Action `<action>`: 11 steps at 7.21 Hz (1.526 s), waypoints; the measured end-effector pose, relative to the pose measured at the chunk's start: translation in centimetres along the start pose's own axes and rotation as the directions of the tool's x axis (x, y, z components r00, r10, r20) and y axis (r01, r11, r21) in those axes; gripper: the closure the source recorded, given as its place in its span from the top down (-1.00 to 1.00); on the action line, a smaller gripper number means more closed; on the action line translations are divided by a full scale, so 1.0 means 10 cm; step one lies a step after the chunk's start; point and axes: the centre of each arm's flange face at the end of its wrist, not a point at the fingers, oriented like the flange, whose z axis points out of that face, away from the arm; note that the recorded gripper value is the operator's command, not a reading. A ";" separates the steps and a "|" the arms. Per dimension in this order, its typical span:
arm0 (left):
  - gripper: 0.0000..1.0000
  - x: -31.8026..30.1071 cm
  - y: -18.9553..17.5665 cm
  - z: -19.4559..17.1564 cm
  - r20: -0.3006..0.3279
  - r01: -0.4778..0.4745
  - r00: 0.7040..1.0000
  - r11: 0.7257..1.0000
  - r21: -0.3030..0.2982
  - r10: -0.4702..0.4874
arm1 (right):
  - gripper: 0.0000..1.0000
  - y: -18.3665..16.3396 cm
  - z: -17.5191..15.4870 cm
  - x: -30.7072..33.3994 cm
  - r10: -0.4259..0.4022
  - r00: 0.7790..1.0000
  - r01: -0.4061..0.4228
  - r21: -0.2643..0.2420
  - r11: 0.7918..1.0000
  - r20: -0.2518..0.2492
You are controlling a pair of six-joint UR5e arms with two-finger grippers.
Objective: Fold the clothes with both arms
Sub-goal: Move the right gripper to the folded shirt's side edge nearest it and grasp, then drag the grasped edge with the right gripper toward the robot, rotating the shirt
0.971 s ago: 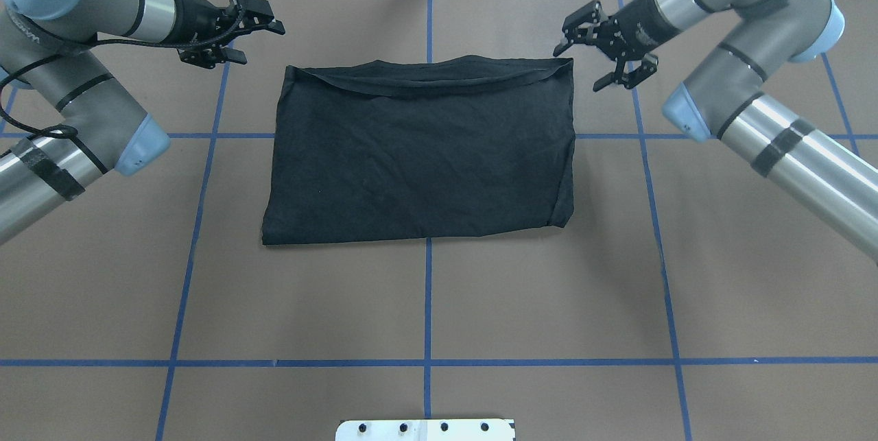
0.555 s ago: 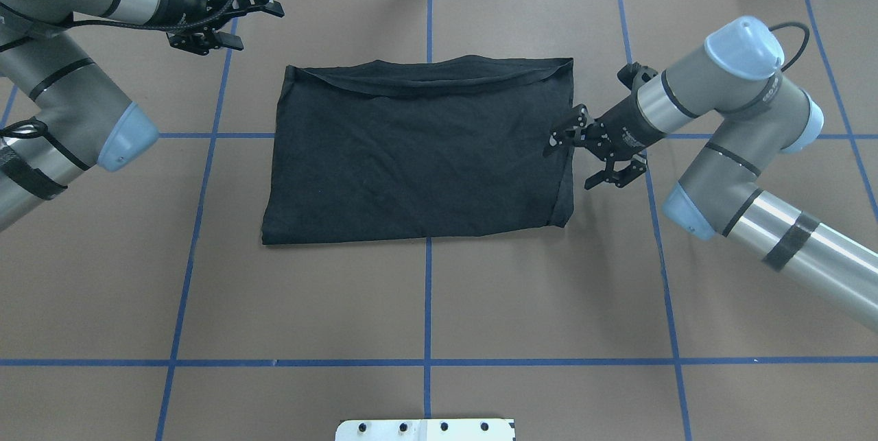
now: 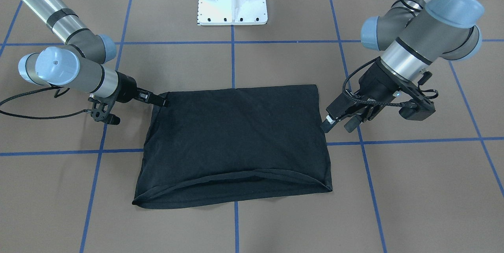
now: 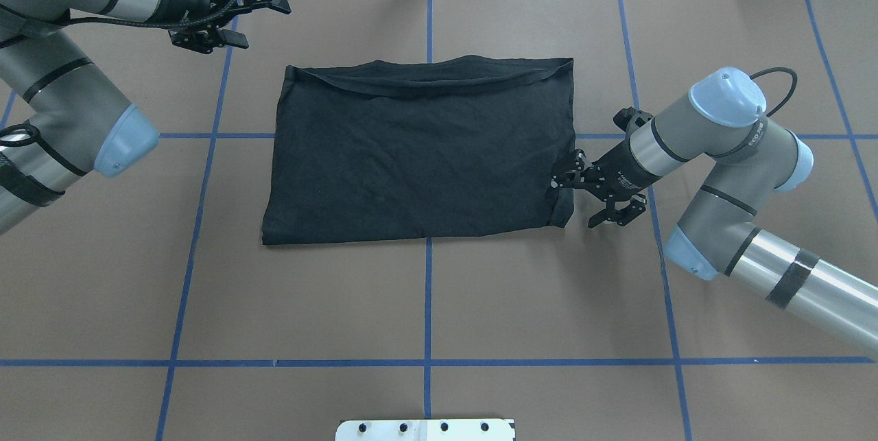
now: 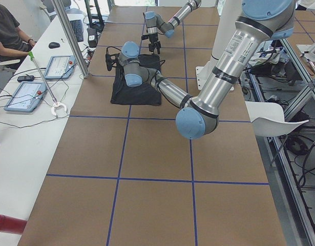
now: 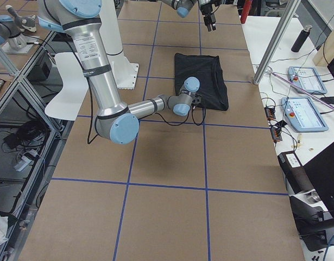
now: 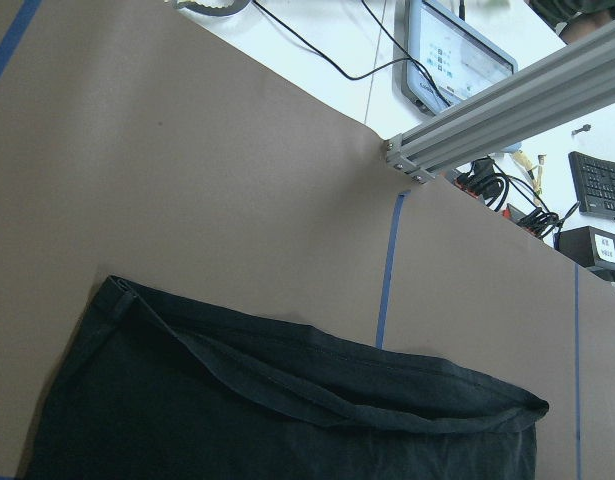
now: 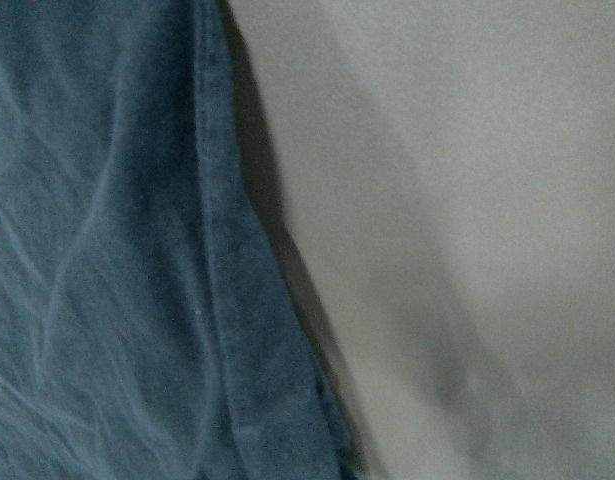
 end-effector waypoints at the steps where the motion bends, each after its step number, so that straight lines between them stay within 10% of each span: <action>1: 1.00 -0.01 0.00 0.00 0.001 0.000 1.000 1.000 0.000 0.000 | -1.00 0.02 0.02 0.00 0.000 1.000 0.000 0.000 1.000 -0.002; 8: 1.00 -0.14 -0.01 0.04 0.021 0.006 1.000 1.000 0.000 -0.006 | -1.00 0.40 -0.34 0.04 -0.052 0.998 0.055 -0.081 0.995 0.038; 11: 1.00 -0.17 -0.01 0.04 0.025 0.010 1.000 1.000 -0.001 -0.010 | -1.00 1.27 -0.41 0.13 -0.138 0.989 0.147 -0.236 0.961 0.054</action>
